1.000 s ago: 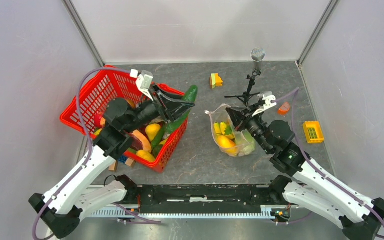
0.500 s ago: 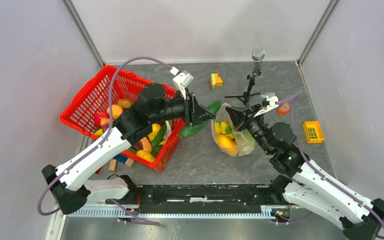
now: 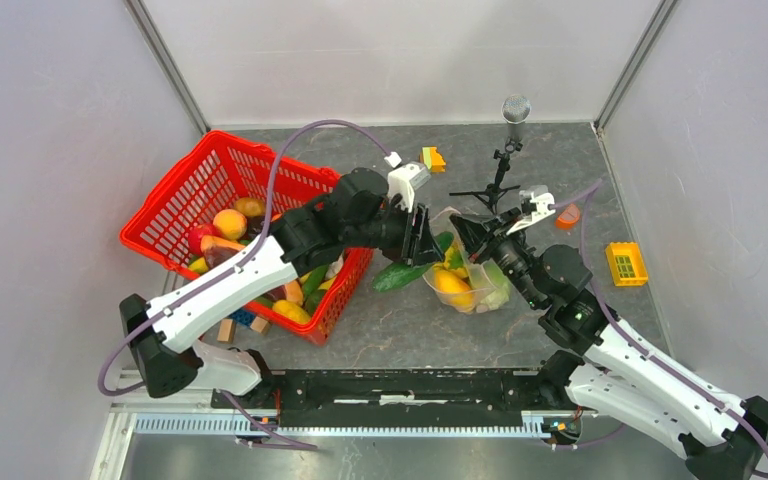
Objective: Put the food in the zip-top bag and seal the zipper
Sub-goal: Place the fake vegetable in the zipper food storage bag.
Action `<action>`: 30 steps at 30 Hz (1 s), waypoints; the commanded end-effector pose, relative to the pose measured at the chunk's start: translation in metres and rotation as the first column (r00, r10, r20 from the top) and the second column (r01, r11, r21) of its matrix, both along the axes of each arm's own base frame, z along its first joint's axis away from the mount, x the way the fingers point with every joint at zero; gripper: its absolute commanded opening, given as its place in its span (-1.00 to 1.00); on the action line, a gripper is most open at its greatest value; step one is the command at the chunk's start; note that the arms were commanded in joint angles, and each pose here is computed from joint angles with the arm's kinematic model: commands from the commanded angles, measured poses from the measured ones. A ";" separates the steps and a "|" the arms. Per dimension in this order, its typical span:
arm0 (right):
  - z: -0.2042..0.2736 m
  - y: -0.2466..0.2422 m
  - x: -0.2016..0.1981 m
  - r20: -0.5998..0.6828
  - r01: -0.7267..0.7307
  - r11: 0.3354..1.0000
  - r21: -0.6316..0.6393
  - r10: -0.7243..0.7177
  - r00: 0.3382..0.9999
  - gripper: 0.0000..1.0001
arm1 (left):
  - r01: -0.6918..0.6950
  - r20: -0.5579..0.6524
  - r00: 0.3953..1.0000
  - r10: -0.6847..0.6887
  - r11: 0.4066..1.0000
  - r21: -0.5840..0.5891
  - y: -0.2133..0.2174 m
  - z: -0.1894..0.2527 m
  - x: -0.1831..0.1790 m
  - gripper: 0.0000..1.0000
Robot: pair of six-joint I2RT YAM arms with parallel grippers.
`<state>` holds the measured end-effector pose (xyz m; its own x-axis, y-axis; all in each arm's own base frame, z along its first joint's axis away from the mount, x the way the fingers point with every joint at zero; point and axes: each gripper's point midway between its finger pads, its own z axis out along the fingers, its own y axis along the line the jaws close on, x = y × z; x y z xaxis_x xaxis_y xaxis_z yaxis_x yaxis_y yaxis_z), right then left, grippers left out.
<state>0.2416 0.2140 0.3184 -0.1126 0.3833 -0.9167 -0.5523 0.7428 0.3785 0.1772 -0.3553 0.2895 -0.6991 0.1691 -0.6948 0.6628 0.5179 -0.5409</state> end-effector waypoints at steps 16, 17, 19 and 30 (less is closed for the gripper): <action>0.034 0.017 -0.023 0.152 -0.102 0.995 -0.010 0.102 0.983 -0.89 | -0.336 -0.094 0.934 0.345 0.937 0.099 -0.024 -0.011 0.066 -0.29; 0.035 0.017 -0.023 0.150 -0.100 0.995 0.003 0.098 0.984 -0.90 | -0.377 -0.084 0.919 0.384 0.922 0.090 -0.022 -0.009 0.072 -0.30; 0.036 0.018 -0.025 0.143 -0.102 0.994 0.037 0.095 0.985 -0.90 | -0.442 -0.090 0.892 0.443 0.897 0.029 -0.020 -0.002 0.079 -0.28; 0.026 0.007 -0.019 0.080 -0.003 0.994 0.111 -0.006 0.997 -0.90 | -0.505 -0.117 0.861 0.495 0.861 -0.069 -0.024 0.011 0.089 0.39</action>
